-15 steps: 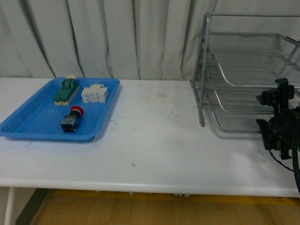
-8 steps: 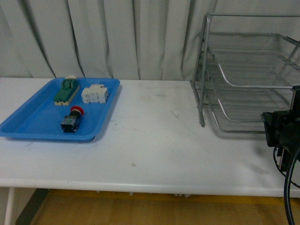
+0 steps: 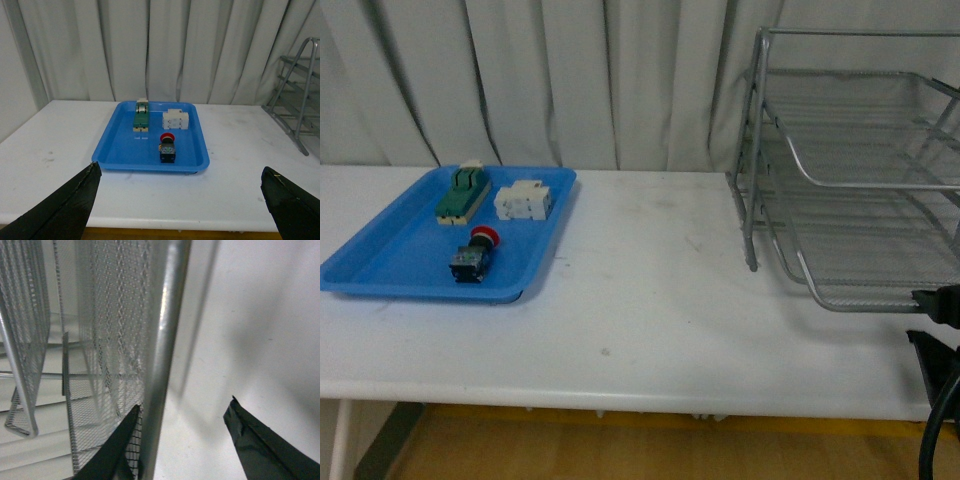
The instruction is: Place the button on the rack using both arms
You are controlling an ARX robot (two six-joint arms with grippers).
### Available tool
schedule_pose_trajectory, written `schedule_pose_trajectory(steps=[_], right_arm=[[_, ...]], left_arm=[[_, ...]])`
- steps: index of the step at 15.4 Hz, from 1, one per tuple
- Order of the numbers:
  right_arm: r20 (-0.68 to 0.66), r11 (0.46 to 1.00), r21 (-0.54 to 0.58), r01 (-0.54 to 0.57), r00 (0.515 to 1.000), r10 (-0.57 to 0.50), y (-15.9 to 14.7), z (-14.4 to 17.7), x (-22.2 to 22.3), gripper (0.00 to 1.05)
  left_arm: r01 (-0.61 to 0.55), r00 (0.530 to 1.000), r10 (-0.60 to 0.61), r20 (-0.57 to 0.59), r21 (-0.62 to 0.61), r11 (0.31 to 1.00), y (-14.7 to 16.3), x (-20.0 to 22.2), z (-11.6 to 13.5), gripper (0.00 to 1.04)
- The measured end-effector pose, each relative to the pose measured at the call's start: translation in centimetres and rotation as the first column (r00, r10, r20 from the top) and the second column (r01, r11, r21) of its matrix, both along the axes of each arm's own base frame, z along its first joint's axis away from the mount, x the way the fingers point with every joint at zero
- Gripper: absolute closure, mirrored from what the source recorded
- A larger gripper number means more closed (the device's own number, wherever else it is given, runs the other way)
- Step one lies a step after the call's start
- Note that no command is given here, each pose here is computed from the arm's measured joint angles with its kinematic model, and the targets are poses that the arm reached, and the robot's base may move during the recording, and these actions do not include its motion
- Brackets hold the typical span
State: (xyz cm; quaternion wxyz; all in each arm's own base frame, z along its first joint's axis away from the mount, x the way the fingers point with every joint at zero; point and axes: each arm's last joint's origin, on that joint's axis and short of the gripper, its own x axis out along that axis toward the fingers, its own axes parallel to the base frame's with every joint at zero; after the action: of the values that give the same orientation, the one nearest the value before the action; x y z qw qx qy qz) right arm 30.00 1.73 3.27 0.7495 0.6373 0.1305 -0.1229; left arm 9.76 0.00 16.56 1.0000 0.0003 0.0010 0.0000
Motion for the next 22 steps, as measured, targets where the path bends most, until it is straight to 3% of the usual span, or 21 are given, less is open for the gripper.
schedule_pose_trajectory(steps=[4,5,6,7,8,9,10,12,17,22], right_arm=[[-0.097,0.984,-0.156,-0.081,0.993,0.066,0.3,1.4,-5.8,0.12],[-0.097,0.952,-0.282,-0.119,0.991,0.095,0.7,2.6,-8.0,0.05],[-0.071,0.893,-0.429,-0.138,0.99,0.118,1.1,3.9,-9.4,0.07],[-0.04,0.76,-0.63,-0.16,0.984,0.174,1.4,5.7,-10.8,0.06],[0.001,0.587,-0.798,-0.136,0.974,0.227,1.6,7.5,-12.1,0.06],[-0.01,0.416,-0.898,-0.144,0.951,0.309,2.2,8.7,-13.4,0.06],[0.118,0.322,-0.947,-0.004,0.926,0.358,3.0,10.9,-14.1,0.16],[0.084,0.212,-0.977,0.01,0.937,0.339,1.6,12.0,-14.9,0.41],[0.085,0.166,-0.986,0.028,0.935,0.345,-0.4,13.6,-17.5,1.03],[0.049,0.16,-0.987,-0.008,0.936,0.35,-1.7,13.7,-18.7,1.03]], left_arm=[[0.0,1.0,0.0,0.0,0.0,1.0,0.0,0.0,0.0,0.07],[0.0,1.0,0.0,0.0,0.0,1.0,0.0,0.0,0.0,0.07],[0.0,1.0,0.0,0.0,0.0,1.0,0.0,0.0,0.0,0.07],[0.0,1.0,0.0,0.0,0.0,1.0,0.0,0.0,0.0,0.07],[0.0,1.0,0.0,0.0,0.0,1.0,0.0,0.0,0.0,0.07],[0.0,1.0,0.0,0.0,0.0,1.0,0.0,0.0,0.0,0.07],[0.0,1.0,0.0,0.001,0.0,1.0,0.0,0.0,0.0,0.07],[0.0,1.0,0.0,0.0,0.0,1.0,0.0,0.0,0.0,0.07],[0.0,1.0,0.0,0.0,0.0,1.0,0.0,0.0,0.0,0.07],[0.0,1.0,0.0,0.0,0.0,1.0,0.0,0.0,0.0,0.07]])
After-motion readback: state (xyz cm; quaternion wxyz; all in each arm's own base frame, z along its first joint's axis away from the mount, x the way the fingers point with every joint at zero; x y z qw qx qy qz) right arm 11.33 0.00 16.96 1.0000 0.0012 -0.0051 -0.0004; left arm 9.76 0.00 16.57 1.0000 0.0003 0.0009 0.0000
